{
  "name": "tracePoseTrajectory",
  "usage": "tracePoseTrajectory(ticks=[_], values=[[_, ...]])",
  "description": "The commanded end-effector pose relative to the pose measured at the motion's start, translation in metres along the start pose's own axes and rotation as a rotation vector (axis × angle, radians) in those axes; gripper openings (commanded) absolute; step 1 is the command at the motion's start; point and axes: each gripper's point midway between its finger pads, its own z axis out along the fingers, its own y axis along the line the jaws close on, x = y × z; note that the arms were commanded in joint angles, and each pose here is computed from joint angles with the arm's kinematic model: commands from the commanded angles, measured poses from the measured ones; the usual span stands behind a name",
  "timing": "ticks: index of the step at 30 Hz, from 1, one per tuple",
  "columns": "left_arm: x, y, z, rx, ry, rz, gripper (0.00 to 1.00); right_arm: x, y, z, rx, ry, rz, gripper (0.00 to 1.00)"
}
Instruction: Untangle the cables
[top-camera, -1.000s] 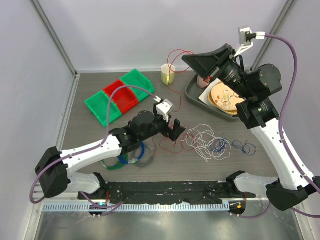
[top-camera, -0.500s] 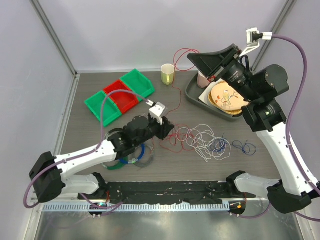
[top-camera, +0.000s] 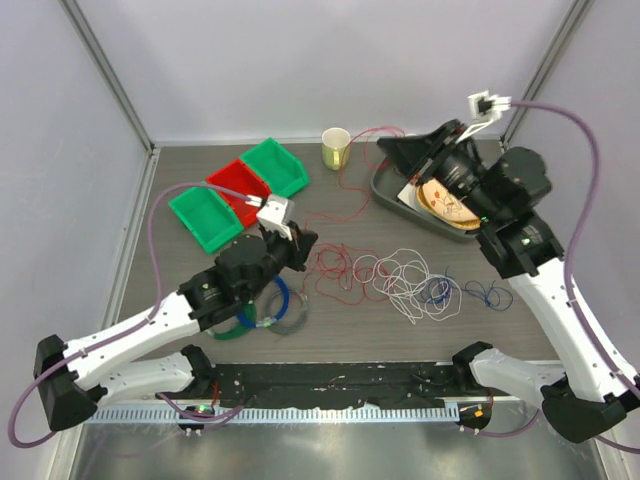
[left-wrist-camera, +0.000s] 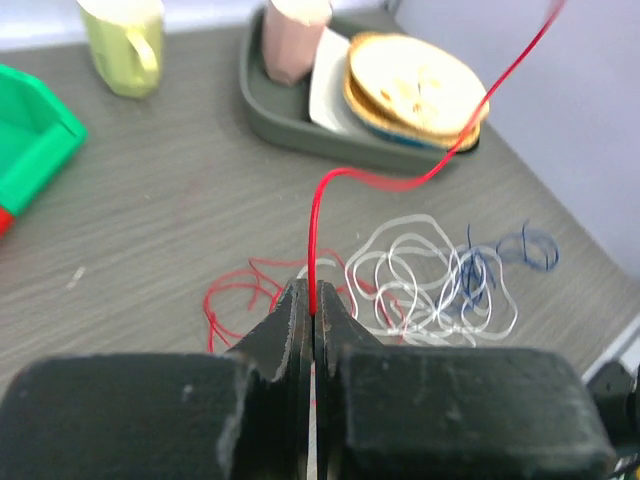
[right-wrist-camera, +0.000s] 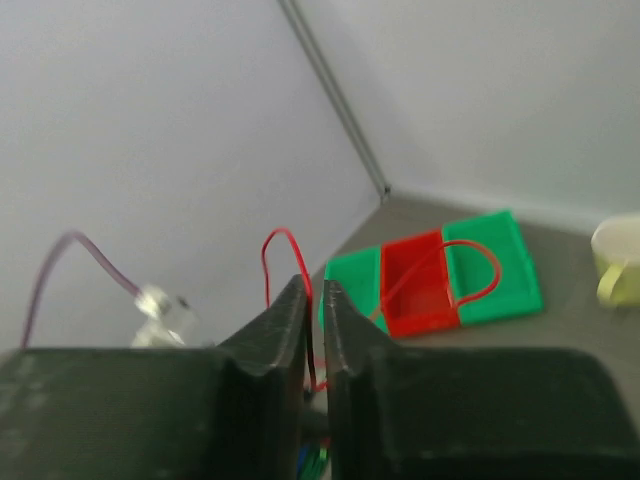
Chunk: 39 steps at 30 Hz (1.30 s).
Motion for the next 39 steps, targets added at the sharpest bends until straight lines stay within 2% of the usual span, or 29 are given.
tracePoseTrajectory(ticks=[1,2,3,4,5,6,8,10,13,17,21,25,34,39], values=[[-0.078,0.016,-0.023,-0.147,-0.17,-0.068,0.0,0.115,-0.04,-0.004,-0.057,0.301,-0.047,0.24],[-0.097,0.018,-0.029,-0.18,-0.196,-0.071,0.0,0.127,-0.036,-0.004,-0.133,0.313,-0.07,0.43],[-0.107,0.02,-0.032,-0.198,-0.212,-0.071,0.0,0.159,-0.044,-0.011,-0.171,0.378,-0.063,0.47],[-0.13,0.017,-0.038,-0.2,-0.249,-0.083,0.0,0.172,-0.048,-0.013,-0.192,0.4,-0.073,0.51],[-0.136,0.018,-0.041,-0.214,-0.246,-0.076,0.0,0.179,-0.056,-0.011,-0.187,0.389,-0.136,0.76],[-0.145,0.019,-0.044,-0.23,-0.258,-0.073,0.0,0.196,-0.068,-0.014,-0.156,0.411,-0.159,0.94],[-0.168,0.015,-0.053,-0.221,-0.285,-0.058,0.0,0.21,-0.08,-0.013,-0.124,0.417,-0.22,0.95],[-0.188,0.014,-0.061,-0.23,-0.316,-0.05,0.0,0.232,-0.08,-0.017,-0.17,0.459,-0.277,0.95],[-0.2,0.01,-0.066,-0.221,-0.314,-0.036,0.0,0.266,-0.063,-0.022,-0.298,0.482,-0.359,0.95],[-0.211,0.006,-0.07,-0.208,-0.322,-0.043,0.0,0.303,-0.045,-0.021,-0.42,0.486,-0.392,0.95],[-0.218,0.006,-0.072,-0.224,-0.312,-0.029,0.0,0.347,-0.056,-0.013,-0.39,0.547,-0.425,0.95],[-0.23,0.013,-0.077,-0.28,-0.316,-0.006,0.0,0.375,-0.072,0.005,-0.274,0.605,-0.328,0.95],[-0.242,0.029,-0.087,-0.373,-0.355,0.005,0.0,0.424,-0.066,0.047,-0.196,0.477,-0.147,0.91],[-0.262,0.051,-0.105,-0.52,-0.417,0.022,0.0,0.47,-0.068,0.04,-0.231,0.564,-0.164,0.9]])
